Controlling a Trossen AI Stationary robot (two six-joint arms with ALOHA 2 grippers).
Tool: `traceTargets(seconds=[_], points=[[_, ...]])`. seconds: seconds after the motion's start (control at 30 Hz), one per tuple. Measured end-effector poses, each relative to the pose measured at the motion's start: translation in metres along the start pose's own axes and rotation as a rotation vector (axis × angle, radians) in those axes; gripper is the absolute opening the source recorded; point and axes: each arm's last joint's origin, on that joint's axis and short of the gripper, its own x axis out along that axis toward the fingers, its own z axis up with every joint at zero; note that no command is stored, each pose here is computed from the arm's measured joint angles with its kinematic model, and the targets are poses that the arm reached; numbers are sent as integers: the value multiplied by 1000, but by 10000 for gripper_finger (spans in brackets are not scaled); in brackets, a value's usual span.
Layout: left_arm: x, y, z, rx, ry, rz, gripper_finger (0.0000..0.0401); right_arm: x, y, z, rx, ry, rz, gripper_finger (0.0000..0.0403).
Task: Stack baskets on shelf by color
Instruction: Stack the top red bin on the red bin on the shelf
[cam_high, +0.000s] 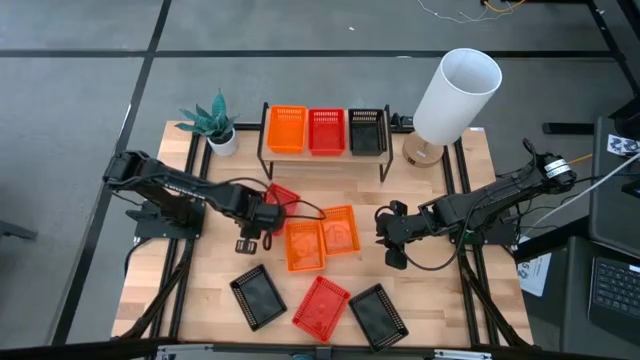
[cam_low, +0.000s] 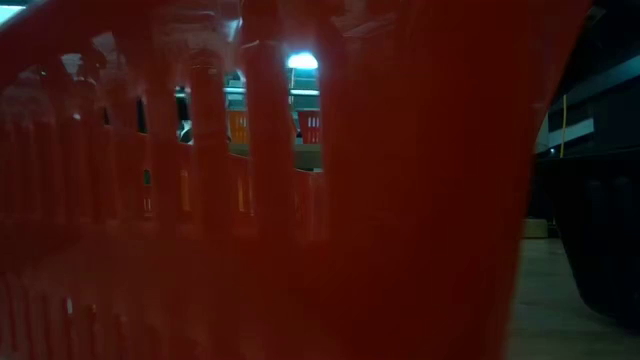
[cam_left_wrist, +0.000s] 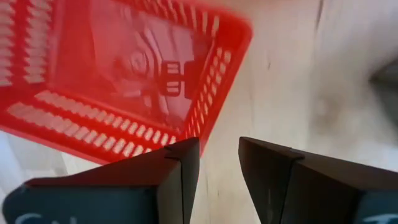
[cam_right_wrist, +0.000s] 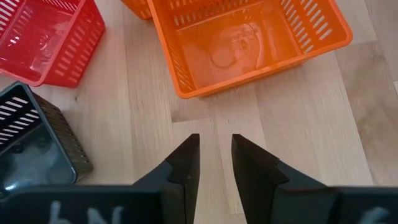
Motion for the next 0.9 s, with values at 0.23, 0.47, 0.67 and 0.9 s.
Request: traceTargets(seconds=[0.23, 0.47, 0.67, 0.9], points=[[14, -1, -4, 1, -41, 74, 104, 0, 0, 0, 3, -1, 0, 91], [14, -1, 1, -5, -84, 71, 104, 0, 0, 0, 3, -1, 0, 91], [25, -2, 7, -4, -84, 70, 104, 0, 0, 0, 4, -3, 1, 91], [43, -7, 12, 9, -11, 67, 77, 0, 0, 1, 2, -6, 3, 91]])
